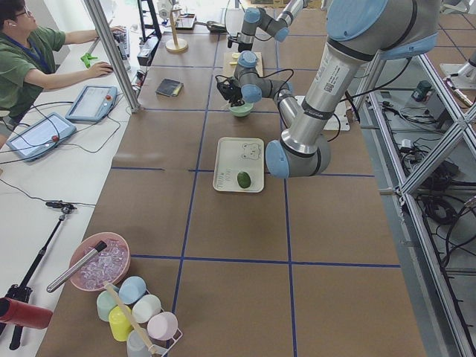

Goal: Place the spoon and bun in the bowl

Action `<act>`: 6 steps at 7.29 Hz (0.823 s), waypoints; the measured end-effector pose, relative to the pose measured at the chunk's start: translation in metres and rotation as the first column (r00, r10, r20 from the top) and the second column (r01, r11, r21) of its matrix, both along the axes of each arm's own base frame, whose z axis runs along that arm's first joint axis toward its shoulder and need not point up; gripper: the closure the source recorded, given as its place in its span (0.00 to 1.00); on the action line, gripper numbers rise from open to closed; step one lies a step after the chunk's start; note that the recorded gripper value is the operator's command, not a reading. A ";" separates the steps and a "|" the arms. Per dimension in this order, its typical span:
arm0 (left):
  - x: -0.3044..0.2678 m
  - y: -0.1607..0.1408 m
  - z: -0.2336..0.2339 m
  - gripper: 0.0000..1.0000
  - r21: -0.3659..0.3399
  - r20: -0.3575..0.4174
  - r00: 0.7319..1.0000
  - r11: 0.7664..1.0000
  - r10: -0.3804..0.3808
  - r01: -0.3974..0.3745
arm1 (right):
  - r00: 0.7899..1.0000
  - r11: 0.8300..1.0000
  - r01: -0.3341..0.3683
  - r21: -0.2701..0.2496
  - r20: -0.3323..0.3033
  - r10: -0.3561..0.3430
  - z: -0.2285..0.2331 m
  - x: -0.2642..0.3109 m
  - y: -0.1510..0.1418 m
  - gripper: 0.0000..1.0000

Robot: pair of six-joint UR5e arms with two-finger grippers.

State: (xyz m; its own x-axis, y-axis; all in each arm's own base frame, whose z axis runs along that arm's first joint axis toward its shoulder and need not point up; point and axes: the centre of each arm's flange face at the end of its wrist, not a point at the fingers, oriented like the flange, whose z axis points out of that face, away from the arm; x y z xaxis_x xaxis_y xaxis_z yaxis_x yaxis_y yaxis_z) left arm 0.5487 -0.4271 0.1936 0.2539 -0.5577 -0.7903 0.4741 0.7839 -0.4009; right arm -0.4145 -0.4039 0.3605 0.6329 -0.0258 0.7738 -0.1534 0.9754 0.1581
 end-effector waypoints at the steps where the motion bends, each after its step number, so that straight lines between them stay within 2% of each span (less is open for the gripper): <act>1: 0.000 0.002 -0.002 0.00 0.008 -0.003 1.000 1.000 0.004 -0.004 | 1.000 1.000 -0.003 0.002 0.006 0.003 -0.004 0.000 -0.002 1.00; 4: -0.014 0.010 -0.012 0.00 0.061 -0.013 0.999 0.997 0.038 -0.037 | 1.000 1.000 -0.008 0.015 0.028 0.008 -0.021 -0.004 -0.006 1.00; 6: -0.050 0.014 -0.004 0.00 0.147 0.057 0.995 0.985 0.081 -0.088 | 0.999 1.000 -0.011 0.026 0.051 0.010 -0.062 -0.019 -0.015 1.00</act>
